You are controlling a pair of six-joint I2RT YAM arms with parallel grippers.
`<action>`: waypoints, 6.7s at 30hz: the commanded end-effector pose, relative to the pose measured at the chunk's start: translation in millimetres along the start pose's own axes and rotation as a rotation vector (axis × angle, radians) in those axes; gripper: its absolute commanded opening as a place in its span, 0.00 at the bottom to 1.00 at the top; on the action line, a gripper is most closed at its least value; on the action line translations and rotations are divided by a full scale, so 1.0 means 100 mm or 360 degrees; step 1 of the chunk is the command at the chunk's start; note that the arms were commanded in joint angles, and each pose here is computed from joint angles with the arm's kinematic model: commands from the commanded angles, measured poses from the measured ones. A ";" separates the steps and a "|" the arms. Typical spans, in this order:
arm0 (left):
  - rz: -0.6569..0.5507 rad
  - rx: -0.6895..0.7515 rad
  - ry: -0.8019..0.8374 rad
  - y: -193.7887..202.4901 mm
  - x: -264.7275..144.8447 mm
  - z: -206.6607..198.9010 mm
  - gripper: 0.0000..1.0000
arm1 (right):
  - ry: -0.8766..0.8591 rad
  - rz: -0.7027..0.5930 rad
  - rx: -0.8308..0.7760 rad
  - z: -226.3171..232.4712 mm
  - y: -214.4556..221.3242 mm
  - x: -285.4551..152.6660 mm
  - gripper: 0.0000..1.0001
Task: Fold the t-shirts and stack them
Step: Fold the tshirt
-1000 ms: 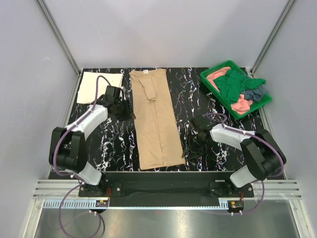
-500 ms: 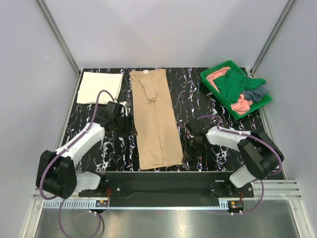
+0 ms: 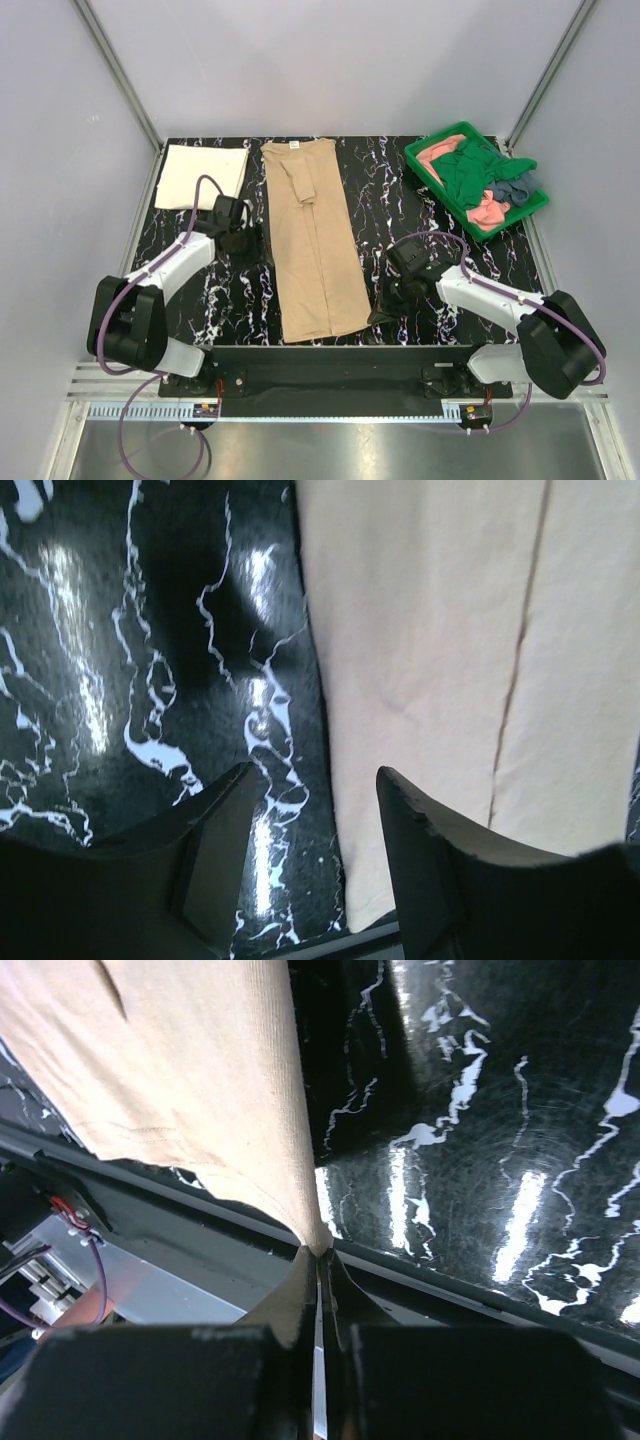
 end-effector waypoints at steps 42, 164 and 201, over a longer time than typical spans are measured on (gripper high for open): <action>-0.0171 -0.0071 0.0277 -1.29 0.19 -0.58 0.47 | 0.0260 -0.0188 0.0187 -0.22 0.25 -0.46 0.47; -0.0058 -0.0178 0.0294 -1.68 1.52 -0.35 0.14 | 0.0103 -0.0422 -0.0130 -0.23 -2.68 -0.03 0.38; 0.0215 0.0184 0.0120 0.98 -0.01 -0.12 0.50 | 0.0093 -0.0149 0.0175 0.01 -0.23 0.20 0.53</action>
Point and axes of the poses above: each gripper's point midway between its finger pads, its own x axis out along the fingers, its own z axis along the line the jaws close on, y = z × x, the point moved 3 cm from there along -x, back along the fingers, and after that the axes turned 9 degrees about -x, right-handed, at the moved point
